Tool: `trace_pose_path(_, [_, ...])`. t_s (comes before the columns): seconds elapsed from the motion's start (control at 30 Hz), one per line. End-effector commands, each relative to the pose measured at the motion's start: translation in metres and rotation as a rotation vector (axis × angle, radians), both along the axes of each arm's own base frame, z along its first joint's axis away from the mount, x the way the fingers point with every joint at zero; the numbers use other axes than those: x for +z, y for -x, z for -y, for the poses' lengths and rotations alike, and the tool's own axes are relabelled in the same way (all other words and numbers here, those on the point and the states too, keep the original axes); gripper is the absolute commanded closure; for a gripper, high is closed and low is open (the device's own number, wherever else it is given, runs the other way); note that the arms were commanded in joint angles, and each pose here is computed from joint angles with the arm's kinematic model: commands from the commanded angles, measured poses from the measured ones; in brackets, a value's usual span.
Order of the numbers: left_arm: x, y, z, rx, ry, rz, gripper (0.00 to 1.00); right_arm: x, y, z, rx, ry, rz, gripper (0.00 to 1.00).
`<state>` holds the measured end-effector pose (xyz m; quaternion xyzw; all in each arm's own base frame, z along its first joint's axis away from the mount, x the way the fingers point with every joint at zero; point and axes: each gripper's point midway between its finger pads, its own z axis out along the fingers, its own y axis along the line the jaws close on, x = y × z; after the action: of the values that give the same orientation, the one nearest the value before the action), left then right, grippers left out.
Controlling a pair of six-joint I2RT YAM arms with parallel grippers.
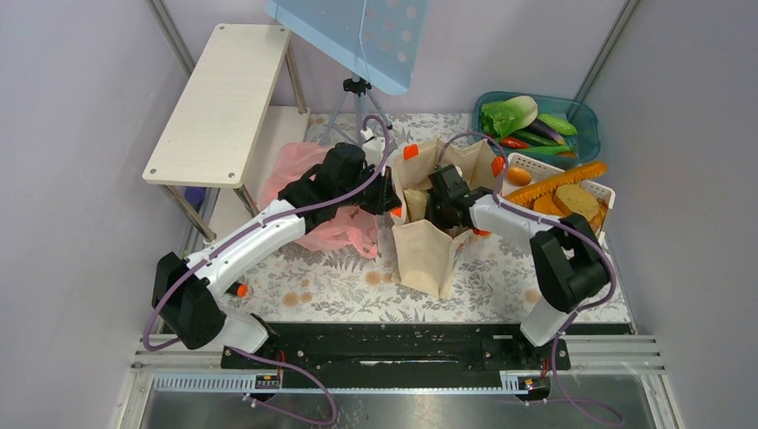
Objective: Untie the knot of the grocery bags and take out the mixed food
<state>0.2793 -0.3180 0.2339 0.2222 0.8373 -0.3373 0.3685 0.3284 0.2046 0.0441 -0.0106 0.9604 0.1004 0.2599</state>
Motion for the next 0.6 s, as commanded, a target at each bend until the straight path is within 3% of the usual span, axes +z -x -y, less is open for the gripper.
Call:
trace_pose_path(0.0, [0.026, 0.003, -0.005, 0.003, 0.017, 0.068, 1.0, 0.014, 0.021, 0.0, -0.008, -0.059, 0.001, 1.0])
trace_pose_path(0.23, [0.033, -0.001, -0.015, 0.034, -0.005, 0.112, 0.99, 0.165, 0.011, 0.002, -0.023, -0.278, 0.415, 1.0])
trace_pose_path(0.3, [0.038, -0.001, -0.017, 0.032, -0.011, 0.133, 0.79, 0.207, 0.013, 0.008, -0.03, -0.331, 0.538, 1.0])
trace_pose_path(0.37, [0.046, 0.0, -0.02, 0.03, -0.008, 0.165, 0.47, 0.242, 0.017, 0.016, -0.044, -0.37, 0.635, 1.0])
trace_pose_path(0.43, [0.058, 0.003, -0.023, 0.019, 0.004, 0.209, 0.24, 0.269, 0.024, 0.021, -0.038, -0.396, 0.702, 1.0])
trace_pose_path(0.5, [0.073, 0.007, -0.029, 0.008, 0.021, 0.278, 0.1, 0.289, 0.031, 0.024, -0.026, -0.425, 0.75, 1.0])
trace_pose_path(0.57, [0.092, 0.013, -0.037, 0.005, 0.046, 0.348, 0.04, 0.307, 0.04, 0.025, -0.007, -0.468, 0.793, 1.0])
